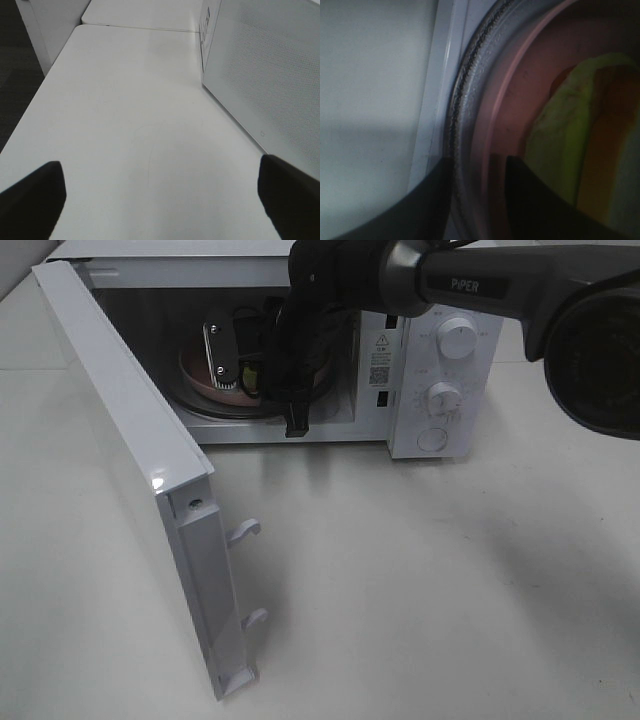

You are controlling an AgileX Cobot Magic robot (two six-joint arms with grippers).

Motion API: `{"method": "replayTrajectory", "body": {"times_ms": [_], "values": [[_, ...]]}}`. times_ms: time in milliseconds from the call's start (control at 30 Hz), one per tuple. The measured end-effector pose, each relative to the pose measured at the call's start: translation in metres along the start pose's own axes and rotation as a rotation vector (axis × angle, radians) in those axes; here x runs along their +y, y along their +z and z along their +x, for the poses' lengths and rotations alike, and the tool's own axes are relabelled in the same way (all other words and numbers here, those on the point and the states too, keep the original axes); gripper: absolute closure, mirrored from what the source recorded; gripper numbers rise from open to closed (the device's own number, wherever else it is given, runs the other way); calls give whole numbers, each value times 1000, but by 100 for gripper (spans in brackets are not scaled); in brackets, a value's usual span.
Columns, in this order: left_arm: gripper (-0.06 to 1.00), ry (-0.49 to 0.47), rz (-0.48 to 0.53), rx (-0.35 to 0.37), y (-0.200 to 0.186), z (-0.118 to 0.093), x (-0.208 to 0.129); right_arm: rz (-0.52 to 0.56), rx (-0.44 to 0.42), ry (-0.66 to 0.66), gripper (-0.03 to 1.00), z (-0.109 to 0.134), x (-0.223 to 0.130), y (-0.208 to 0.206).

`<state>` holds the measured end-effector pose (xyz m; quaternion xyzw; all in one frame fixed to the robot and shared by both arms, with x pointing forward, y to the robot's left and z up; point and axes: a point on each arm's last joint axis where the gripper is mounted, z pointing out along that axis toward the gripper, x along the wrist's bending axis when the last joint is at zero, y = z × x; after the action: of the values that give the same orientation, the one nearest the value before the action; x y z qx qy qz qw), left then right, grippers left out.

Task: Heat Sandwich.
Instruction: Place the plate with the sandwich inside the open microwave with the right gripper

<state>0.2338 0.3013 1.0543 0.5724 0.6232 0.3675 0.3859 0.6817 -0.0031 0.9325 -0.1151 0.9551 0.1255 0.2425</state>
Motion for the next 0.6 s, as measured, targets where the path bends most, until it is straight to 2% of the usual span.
{"method": "replayTrajectory", "body": {"times_ms": [33,67,100,133,167,267,400,600], "values": [[-3,0,0,0,0,0,0,0,0,20,52,0,0,0],[-3,0,0,0,0,0,0,0,0,28,47,0,0,0],[-3,0,0,0,0,0,0,0,0,34,42,0,0,0],[-3,0,0,0,0,0,0,0,0,34,42,0,0,0],[-3,0,0,0,0,0,0,0,0,50,34,0,0,0],[-3,0,0,0,0,0,0,0,0,90,22,0,0,0],[-3,0,0,0,0,0,0,0,0,131,18,0,0,0],[-3,0,0,0,0,0,0,2,5,159,18,3,-1,-2]]}}
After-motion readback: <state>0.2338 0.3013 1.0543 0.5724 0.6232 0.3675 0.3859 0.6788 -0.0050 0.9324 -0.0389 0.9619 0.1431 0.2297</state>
